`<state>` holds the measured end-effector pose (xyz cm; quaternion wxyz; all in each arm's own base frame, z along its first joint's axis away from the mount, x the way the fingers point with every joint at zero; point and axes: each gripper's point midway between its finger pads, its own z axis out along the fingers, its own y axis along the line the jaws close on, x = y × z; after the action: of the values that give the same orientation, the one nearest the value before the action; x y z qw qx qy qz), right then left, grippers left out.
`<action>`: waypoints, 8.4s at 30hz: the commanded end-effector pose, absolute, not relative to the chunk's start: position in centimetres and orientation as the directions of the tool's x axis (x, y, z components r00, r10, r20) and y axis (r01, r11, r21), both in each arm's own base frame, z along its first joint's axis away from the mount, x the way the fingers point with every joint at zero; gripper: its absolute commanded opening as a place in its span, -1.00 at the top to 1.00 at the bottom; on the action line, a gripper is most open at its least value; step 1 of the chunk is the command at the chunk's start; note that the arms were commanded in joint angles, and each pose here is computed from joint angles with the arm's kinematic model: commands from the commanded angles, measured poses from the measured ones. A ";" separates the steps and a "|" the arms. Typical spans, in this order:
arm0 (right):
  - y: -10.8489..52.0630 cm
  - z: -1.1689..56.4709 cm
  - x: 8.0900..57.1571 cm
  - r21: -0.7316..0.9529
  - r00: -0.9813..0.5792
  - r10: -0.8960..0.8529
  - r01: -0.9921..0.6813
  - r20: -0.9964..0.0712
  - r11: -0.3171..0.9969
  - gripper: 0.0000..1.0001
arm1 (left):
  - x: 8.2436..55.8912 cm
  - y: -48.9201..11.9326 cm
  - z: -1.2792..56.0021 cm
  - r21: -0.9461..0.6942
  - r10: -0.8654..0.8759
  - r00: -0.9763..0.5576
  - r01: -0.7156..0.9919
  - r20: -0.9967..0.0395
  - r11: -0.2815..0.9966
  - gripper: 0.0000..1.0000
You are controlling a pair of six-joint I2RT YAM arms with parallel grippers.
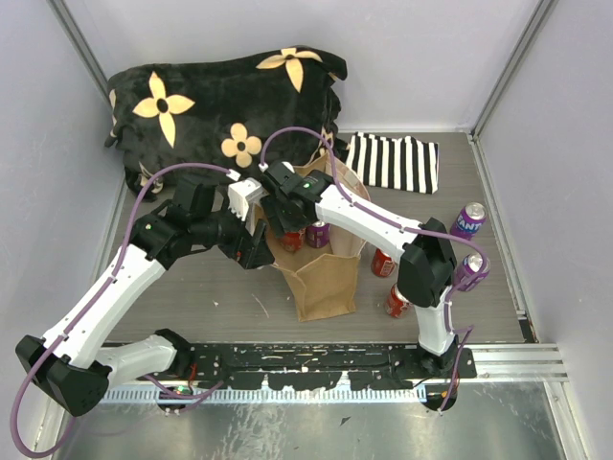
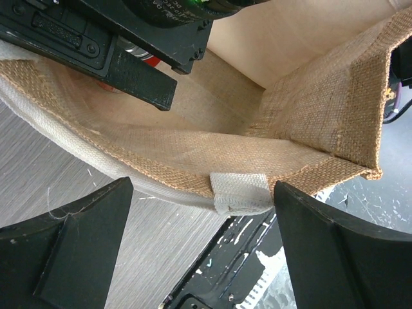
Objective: Place the beverage into the canvas bag
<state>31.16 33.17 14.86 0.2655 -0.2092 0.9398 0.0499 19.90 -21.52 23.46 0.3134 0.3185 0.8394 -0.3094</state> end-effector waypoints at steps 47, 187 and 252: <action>33.6 11.7 33.4 -0.094 -0.693 -0.451 -0.488 -0.562 0.868 0.51 | 18.6 -22.0 25.3 -0.205 0.365 -0.394 0.865 -0.844 0.458 -0.96; 21.8 36.1 36.4 0.239 -0.455 0.182 -0.070 -0.872 0.968 -1.00 | 15.8 -24.7 21.9 0.121 0.596 -0.057 0.959 -0.801 0.255 -0.96; 9.5 24.3 32.6 0.114 -0.773 0.283 0.266 -0.568 0.957 0.99 | 14.8 -24.8 20.6 0.177 0.634 0.039 0.972 -0.773 0.156 -0.96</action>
<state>28.14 9.48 14.70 0.1764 0.1352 0.9749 -0.0129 15.64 -24.93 21.29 0.3949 0.5944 0.6662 -0.2165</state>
